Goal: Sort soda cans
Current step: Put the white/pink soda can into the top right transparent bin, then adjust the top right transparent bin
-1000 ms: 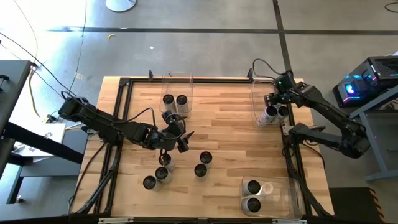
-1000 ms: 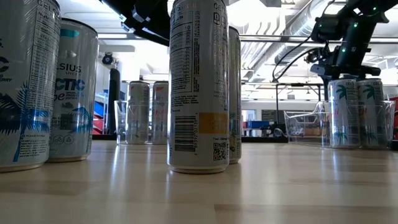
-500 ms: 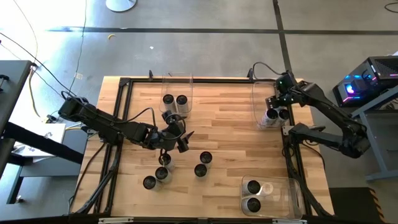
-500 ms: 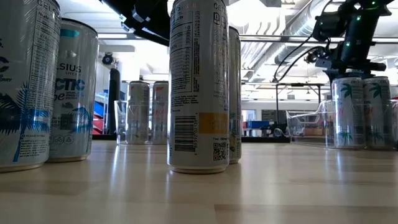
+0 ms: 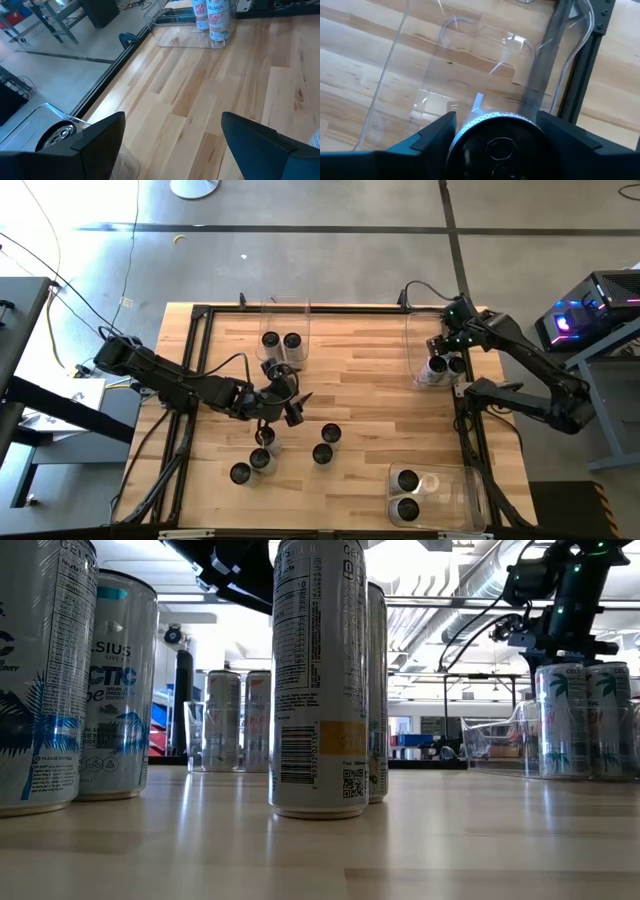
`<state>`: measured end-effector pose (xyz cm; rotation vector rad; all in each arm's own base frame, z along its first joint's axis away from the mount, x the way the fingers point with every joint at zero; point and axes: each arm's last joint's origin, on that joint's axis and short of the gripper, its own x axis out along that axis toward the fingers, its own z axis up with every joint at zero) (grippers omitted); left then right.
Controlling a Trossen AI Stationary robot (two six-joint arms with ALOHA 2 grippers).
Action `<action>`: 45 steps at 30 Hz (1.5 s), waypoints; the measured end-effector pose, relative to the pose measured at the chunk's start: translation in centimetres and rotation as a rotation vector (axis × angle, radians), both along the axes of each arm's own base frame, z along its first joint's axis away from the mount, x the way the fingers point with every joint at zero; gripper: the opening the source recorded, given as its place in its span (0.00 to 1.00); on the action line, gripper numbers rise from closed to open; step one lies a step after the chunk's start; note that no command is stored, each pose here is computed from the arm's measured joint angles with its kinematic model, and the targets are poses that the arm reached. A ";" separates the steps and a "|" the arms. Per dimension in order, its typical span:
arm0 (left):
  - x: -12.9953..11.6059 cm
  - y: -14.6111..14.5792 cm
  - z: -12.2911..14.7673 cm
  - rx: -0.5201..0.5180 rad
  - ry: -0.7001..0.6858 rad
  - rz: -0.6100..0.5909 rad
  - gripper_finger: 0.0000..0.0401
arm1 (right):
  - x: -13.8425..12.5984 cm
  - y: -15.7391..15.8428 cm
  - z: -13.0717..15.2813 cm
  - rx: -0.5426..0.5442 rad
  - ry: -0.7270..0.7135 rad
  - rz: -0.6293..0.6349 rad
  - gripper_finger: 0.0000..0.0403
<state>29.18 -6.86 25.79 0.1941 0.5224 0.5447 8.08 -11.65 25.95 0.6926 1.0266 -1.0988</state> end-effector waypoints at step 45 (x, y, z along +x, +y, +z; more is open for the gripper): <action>0.1 0.5 -0.1 -0.010 0.038 -0.040 0.81 | 4.4 5.1 4.9 -0.450 -0.422 0.431 0.72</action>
